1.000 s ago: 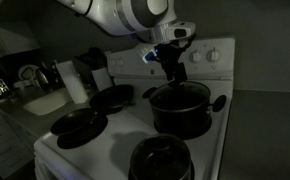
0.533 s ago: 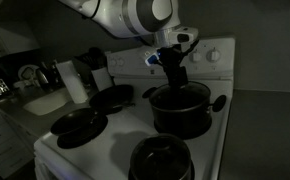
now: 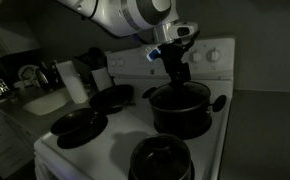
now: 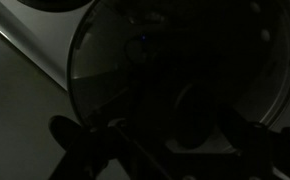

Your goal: Take the lid from the pot on the right back stove plate and put it on the stove

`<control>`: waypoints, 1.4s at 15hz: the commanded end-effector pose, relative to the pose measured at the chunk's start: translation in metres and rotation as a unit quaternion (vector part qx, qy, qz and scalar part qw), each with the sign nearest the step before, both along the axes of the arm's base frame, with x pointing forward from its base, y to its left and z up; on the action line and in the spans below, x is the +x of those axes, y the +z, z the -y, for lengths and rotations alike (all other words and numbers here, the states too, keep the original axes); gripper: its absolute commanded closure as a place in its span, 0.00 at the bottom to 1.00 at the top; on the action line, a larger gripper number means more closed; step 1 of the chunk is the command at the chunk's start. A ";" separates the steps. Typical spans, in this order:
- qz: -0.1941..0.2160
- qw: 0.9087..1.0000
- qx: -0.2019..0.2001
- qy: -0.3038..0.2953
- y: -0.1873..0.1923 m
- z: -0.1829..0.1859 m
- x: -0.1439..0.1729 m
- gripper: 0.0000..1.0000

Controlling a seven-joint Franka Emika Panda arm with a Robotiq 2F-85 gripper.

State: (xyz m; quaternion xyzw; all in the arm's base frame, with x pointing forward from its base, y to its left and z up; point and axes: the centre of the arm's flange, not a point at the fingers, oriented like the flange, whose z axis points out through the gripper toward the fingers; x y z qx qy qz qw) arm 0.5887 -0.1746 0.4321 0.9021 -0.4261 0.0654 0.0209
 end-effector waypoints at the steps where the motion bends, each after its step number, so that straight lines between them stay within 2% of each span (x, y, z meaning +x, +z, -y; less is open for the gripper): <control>1: -0.018 1.000 0.008 0.014 0.001 -0.005 0.002 0.20; 2: -0.020 1.000 0.008 0.016 -0.001 -0.007 0.002 0.07; 3: -0.021 1.000 0.010 0.018 -0.003 -0.007 0.002 0.07; 4: -0.020 1.000 0.010 0.019 -0.003 -0.008 0.002 0.43; 5: -0.020 1.000 0.010 0.020 -0.003 -0.008 0.002 0.37; 6: -0.019 1.000 0.010 0.020 -0.003 -0.008 0.001 0.37; 12: -0.018 0.999 0.013 0.025 -0.003 -0.010 0.000 0.81; 13: -0.019 0.999 0.013 0.027 -0.002 -0.012 0.000 0.86; 15: -0.016 0.998 0.013 0.054 0.002 -0.016 -0.004 0.86; 21: -0.013 0.990 -0.027 0.136 0.033 -0.046 -0.022 0.86</control>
